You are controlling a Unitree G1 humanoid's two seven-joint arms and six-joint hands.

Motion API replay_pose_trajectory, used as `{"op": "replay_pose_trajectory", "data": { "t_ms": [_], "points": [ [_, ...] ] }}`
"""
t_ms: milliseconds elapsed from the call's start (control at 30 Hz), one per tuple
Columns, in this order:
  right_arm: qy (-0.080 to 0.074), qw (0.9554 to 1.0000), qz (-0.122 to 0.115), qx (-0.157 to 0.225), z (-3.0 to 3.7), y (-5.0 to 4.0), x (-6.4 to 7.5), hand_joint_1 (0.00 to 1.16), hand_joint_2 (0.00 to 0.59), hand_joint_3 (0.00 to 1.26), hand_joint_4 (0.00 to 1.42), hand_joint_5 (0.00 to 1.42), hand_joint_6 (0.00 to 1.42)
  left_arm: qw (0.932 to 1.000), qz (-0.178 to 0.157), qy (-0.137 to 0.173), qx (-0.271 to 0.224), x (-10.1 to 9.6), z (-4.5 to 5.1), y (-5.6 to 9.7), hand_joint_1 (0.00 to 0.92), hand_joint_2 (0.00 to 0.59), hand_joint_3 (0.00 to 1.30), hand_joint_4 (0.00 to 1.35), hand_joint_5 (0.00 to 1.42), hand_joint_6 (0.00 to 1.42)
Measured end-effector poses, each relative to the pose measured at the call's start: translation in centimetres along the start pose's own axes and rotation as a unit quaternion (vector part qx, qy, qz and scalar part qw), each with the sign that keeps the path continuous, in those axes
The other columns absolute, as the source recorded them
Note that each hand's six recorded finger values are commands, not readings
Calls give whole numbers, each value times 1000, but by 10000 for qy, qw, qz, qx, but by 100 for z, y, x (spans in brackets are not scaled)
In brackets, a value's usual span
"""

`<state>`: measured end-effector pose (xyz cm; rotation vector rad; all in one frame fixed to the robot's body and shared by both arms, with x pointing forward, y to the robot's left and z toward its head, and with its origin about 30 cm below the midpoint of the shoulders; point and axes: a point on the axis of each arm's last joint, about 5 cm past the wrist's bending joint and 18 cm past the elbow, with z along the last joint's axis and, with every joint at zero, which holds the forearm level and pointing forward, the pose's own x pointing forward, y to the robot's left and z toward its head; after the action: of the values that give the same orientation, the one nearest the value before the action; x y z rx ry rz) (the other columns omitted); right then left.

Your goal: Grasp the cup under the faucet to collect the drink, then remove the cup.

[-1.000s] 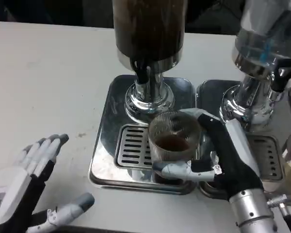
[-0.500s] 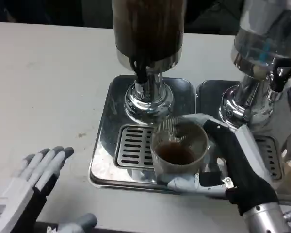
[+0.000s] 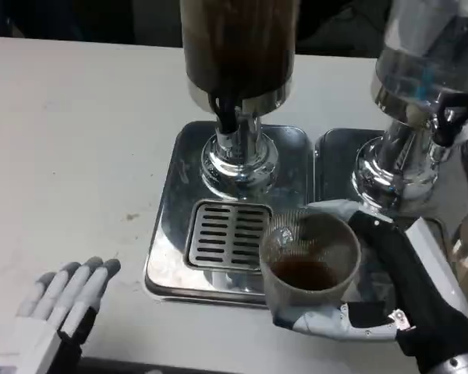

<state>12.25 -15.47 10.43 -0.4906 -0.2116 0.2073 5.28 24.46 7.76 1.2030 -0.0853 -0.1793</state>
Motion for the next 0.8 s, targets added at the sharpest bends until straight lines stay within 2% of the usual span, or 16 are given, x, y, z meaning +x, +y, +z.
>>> {"op": "replay_pose_trajectory", "data": {
  "t_ms": [200,433,633,800],
  "points": [
    [61,9999,94,15,-1,-20,-98,921,180,816,869,1002,1413,10000,65,-4,48,4,30,-23,0,118,0,0,0,0],
    [77,9999,19,120,18,-23,-135,920,180,824,877,1012,1416,9998,205,-24,27,45,99,-13,0,117,0,0,0,0],
    [23,9997,-201,137,22,-34,-160,918,184,825,878,1018,1416,9995,329,8,28,73,135,6,0,114,0,0,0,0],
    [17,9997,-228,129,23,-41,-161,915,188,825,885,1019,1416,9994,340,-3,-20,78,170,-8,0,113,0,0,0,0]
  ]
}}
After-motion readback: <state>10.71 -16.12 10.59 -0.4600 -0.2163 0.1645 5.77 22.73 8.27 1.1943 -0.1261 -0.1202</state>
